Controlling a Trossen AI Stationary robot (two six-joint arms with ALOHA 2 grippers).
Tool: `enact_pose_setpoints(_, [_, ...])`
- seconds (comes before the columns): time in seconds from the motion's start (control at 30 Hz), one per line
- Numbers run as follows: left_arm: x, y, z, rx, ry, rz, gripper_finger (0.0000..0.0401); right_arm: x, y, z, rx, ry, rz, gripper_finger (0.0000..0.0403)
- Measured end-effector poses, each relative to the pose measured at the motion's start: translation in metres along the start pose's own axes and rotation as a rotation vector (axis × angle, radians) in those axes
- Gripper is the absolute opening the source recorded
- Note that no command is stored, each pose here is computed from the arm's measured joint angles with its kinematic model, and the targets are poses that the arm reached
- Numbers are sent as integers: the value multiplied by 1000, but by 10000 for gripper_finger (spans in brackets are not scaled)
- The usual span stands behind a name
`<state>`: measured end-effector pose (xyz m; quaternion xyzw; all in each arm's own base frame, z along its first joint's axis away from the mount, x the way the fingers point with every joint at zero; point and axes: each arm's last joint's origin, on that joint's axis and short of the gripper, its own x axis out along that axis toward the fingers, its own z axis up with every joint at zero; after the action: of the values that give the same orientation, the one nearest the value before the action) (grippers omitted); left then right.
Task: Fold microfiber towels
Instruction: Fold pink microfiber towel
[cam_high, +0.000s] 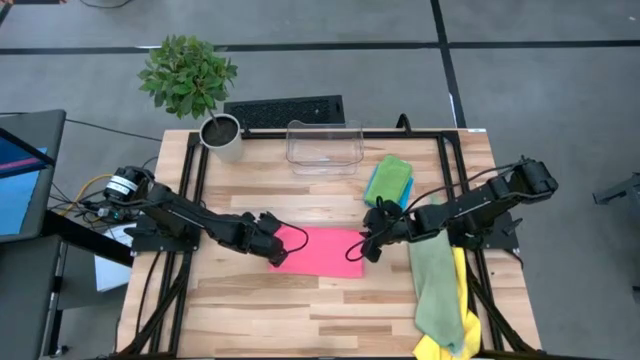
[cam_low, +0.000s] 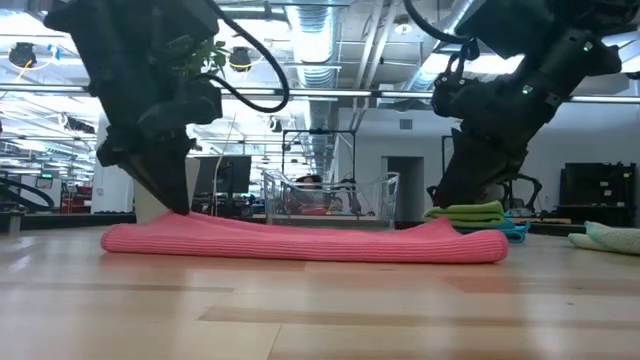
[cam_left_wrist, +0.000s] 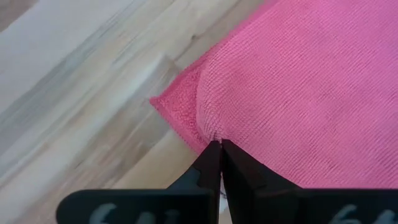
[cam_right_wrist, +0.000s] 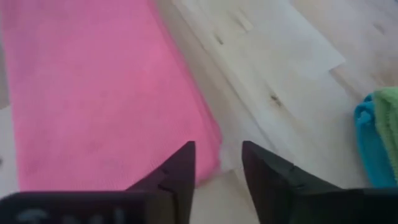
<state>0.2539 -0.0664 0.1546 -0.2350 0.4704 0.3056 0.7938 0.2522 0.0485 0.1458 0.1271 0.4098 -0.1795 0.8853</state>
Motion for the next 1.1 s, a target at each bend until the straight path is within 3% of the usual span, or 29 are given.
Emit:
enact_pose_setpoints(0.17, [-4,-2,-9,-11,-9,21,0,0,-1,1,2,-11,-19,193])
enact_pose_setpoints(0.37, [-7,-4,-15,-13,-44,35,0,0,-1,1,4,-16,-16,186])
enact_pose_setpoints(0.47, [-10,-6,-19,-2,-120,68,0,0,0,2,7,-22,-12,173])
enact_pose_setpoints(0.73, [-15,-8,-32,-12,-154,78,0,4,0,0,-2,-18,-16,137])
enact_pose_setpoints(0.97, [-19,-8,-39,6,-162,96,0,31,-8,-3,-51,-23,-122,21])
enact_pose_setpoints(1.1, [-19,-8,-40,9,-157,96,0,37,-12,3,-33,-50,-123,26])
